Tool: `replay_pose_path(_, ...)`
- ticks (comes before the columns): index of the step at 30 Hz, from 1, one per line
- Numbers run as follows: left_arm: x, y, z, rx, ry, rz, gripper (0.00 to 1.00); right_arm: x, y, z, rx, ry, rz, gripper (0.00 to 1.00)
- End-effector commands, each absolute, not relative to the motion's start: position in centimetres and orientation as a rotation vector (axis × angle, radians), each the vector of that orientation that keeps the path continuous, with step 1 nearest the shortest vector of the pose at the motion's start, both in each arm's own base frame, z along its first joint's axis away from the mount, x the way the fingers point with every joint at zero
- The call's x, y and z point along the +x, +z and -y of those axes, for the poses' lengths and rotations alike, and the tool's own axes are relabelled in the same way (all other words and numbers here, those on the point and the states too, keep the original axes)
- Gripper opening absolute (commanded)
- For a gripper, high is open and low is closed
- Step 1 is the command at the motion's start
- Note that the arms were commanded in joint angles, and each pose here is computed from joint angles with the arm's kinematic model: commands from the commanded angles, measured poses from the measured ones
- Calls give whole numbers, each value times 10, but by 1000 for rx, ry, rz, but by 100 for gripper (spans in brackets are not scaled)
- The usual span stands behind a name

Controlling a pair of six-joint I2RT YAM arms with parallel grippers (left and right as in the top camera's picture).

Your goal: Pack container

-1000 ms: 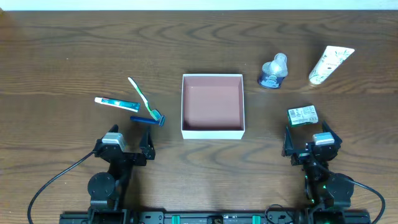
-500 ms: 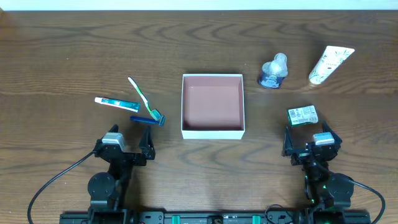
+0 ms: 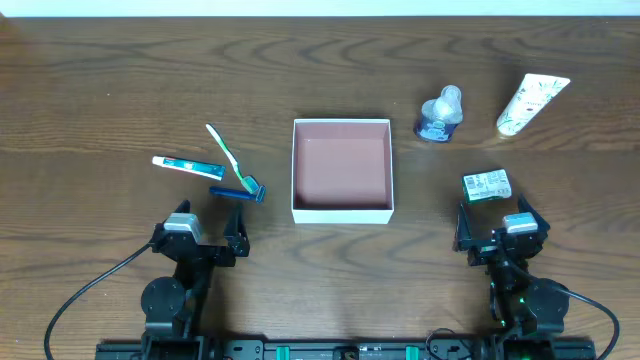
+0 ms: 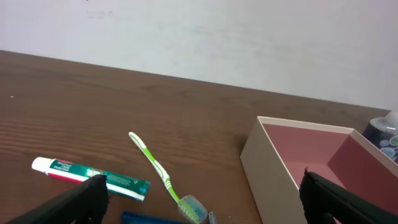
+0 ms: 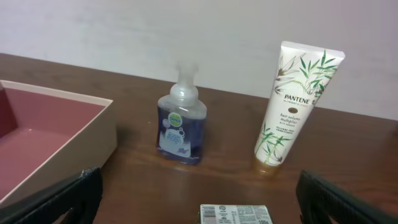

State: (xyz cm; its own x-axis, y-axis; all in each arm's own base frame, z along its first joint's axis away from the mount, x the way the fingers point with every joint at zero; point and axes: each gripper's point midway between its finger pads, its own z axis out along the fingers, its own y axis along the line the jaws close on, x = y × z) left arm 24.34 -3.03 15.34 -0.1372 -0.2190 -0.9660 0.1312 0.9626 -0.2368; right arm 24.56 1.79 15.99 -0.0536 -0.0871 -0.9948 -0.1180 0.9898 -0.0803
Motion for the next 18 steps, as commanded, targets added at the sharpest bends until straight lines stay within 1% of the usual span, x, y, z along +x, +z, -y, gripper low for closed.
replay_pose_path(1,243,136,30,-75,-305,-1737,98,245,160,-18,-163,28,-1624,99)
replay_pose_path(5,243,136,30,-75,-305,-1737,98,245,161,-19,-164,38,-1621,99)
replay_pose_path(8,243,136,30,-75,-305,-1737,98,242,171,-40,-207,182,-1575,99)
replay_pose_path(12,243,136,30,-75,-305,-1737,98,232,183,-69,-337,325,-1511,99)
replay_pose_path(18,243,136,30,-75,-305,-1737,98,225,193,-82,-408,380,-1458,99)
